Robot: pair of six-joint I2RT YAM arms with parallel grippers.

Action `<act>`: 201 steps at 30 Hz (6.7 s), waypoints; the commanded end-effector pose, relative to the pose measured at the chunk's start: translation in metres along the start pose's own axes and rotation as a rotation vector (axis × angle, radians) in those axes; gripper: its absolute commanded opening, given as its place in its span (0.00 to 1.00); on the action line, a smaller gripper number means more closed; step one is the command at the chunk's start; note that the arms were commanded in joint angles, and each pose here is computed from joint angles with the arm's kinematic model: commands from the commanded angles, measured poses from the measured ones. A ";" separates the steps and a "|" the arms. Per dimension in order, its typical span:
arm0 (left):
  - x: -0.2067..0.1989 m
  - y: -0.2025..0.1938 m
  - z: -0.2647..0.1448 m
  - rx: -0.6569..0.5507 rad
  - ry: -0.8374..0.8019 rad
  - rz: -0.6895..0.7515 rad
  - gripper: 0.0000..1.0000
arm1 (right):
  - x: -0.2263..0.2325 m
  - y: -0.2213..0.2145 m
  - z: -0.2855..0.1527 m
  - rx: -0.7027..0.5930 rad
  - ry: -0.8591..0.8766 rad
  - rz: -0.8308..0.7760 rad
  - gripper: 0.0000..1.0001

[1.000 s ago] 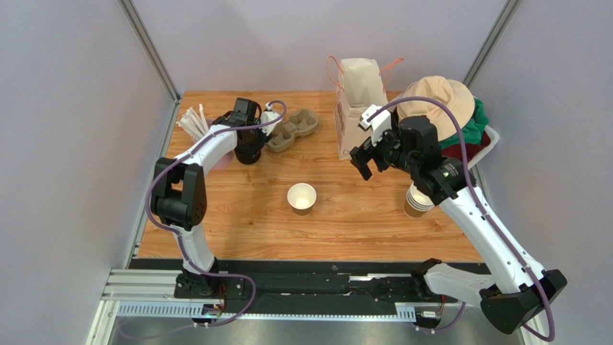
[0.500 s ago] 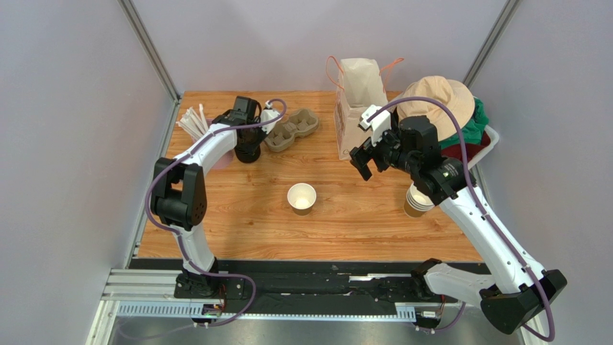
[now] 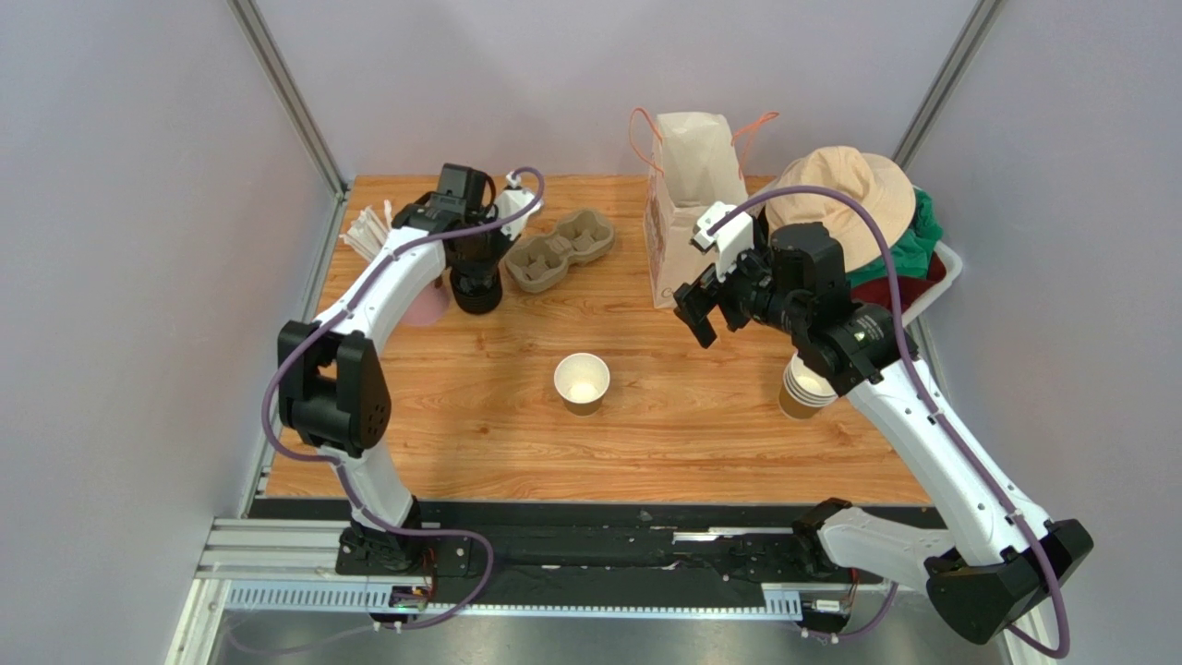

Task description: Pack the takeout coffee

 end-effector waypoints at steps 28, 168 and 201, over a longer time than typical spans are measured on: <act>-0.137 0.102 -0.333 -0.548 -1.212 -0.284 0.00 | 0.019 0.181 -0.042 -0.556 0.391 -0.127 0.99; 0.042 -0.037 -0.296 -0.702 0.003 -0.647 0.99 | 0.164 -0.050 0.057 0.819 0.777 -0.868 0.00; 0.032 -0.041 -0.292 -0.735 -0.049 -0.665 0.99 | 0.175 -0.057 0.043 0.890 0.848 -0.986 0.00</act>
Point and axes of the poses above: each gripper's point midway between its finger pads, its own z axis out along the fingers, its own x axis along the line the jaws close on, y = z × x, the point moved 1 cm from there along -z, back along the fingers, and after that the axes turned 13 degrees about -z, right-handed, at the moved point
